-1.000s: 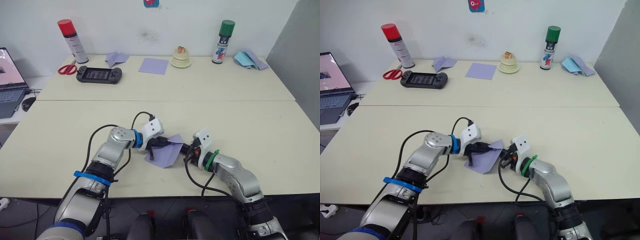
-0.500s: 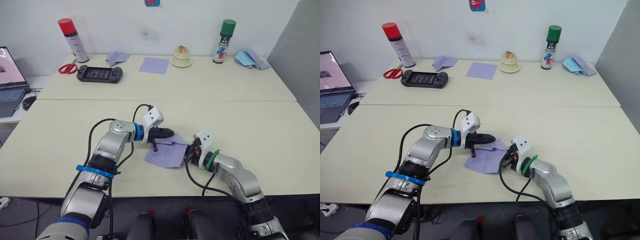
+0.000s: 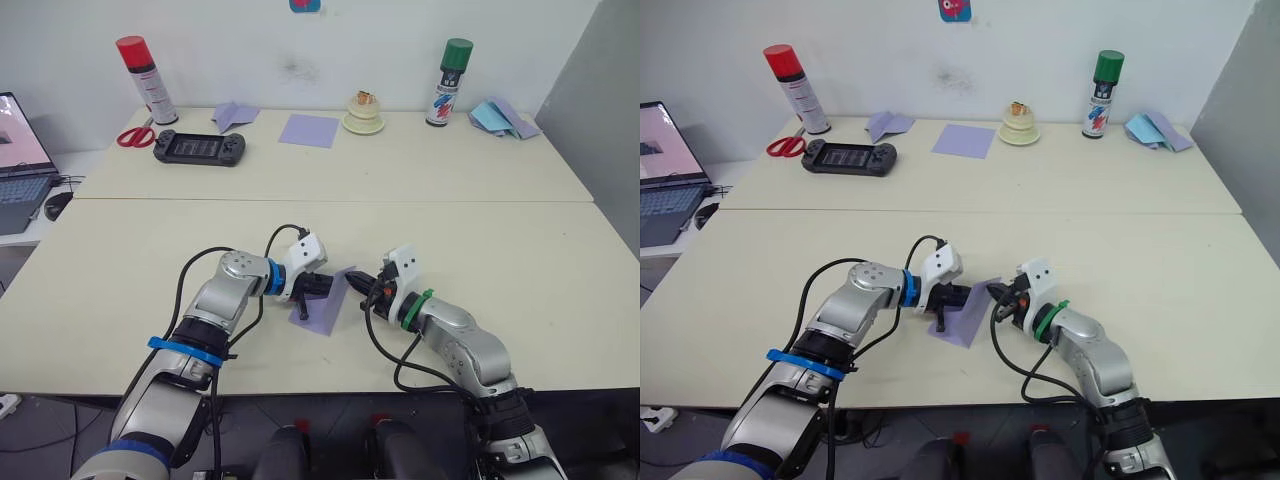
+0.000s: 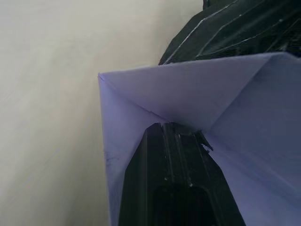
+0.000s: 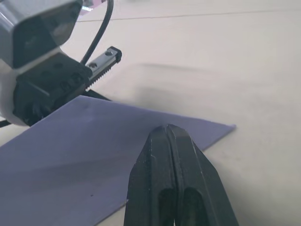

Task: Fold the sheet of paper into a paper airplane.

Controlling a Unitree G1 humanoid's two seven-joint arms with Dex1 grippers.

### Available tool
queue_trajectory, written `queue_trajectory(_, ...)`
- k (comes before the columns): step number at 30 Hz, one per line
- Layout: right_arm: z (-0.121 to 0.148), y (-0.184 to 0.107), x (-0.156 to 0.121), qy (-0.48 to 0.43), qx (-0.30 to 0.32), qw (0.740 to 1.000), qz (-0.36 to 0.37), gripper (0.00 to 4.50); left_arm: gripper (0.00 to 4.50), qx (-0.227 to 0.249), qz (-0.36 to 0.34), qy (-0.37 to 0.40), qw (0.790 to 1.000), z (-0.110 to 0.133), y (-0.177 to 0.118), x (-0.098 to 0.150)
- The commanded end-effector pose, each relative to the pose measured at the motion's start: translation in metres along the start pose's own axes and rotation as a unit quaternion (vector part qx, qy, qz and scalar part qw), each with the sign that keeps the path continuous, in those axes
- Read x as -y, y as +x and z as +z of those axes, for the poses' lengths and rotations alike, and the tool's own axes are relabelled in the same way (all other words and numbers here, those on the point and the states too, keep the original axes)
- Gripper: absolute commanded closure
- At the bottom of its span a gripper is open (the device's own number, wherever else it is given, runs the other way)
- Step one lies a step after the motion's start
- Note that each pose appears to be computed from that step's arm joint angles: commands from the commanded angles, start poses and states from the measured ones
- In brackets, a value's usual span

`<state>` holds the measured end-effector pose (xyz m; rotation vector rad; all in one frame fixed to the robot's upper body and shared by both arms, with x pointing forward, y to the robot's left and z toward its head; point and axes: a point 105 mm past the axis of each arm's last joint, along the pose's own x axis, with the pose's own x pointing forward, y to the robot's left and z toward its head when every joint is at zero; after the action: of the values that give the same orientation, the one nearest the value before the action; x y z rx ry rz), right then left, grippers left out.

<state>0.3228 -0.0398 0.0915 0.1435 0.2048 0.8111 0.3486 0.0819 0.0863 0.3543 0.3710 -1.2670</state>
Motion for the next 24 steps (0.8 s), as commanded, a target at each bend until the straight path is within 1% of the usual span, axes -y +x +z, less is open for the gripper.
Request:
queue_trajectory(1,0.01,0.005,-0.004,-0.013,0.016,1.0,0.01,4.5,4.49,0.03,-0.011,0.012,0.999,0.018,0.0,0.003)
queue_trajectory(4,0.009,0.01,-0.007,-0.015,0.013,1.0,0.016,4.5,4.49,0.048,-0.028,0.002,0.998,0.023,0.001,0.01)
queue_trajectory(7,0.008,0.013,-0.008,-0.016,0.011,1.0,0.017,4.5,4.49,0.046,-0.022,0.0,0.999,0.022,0.0,0.009)
queue_trajectory(9,0.005,0.015,-0.008,-0.018,0.005,1.0,0.017,4.5,4.49,0.031,-0.011,-0.001,0.999,0.016,-0.001,0.006)
queue_trajectory(11,0.001,0.015,-0.008,-0.022,-0.004,1.0,0.018,4.5,4.49,0.005,0.002,0.005,1.0,0.005,-0.003,0.001)
queue_trajectory(13,-0.002,0.015,-0.008,-0.025,-0.008,0.999,0.02,4.5,4.49,-0.007,0.014,0.005,1.0,-0.001,-0.005,-0.002)
queue_trajectory(21,-0.003,0.013,-0.006,-0.041,-0.014,0.999,0.029,4.5,4.49,-0.011,0.024,0.015,1.0,-0.003,-0.012,-0.007)
queue_trajectory(24,-0.003,0.007,-0.009,-0.061,-0.017,0.997,0.051,4.5,4.49,-0.01,0.025,0.018,0.999,-0.002,-0.01,-0.008)
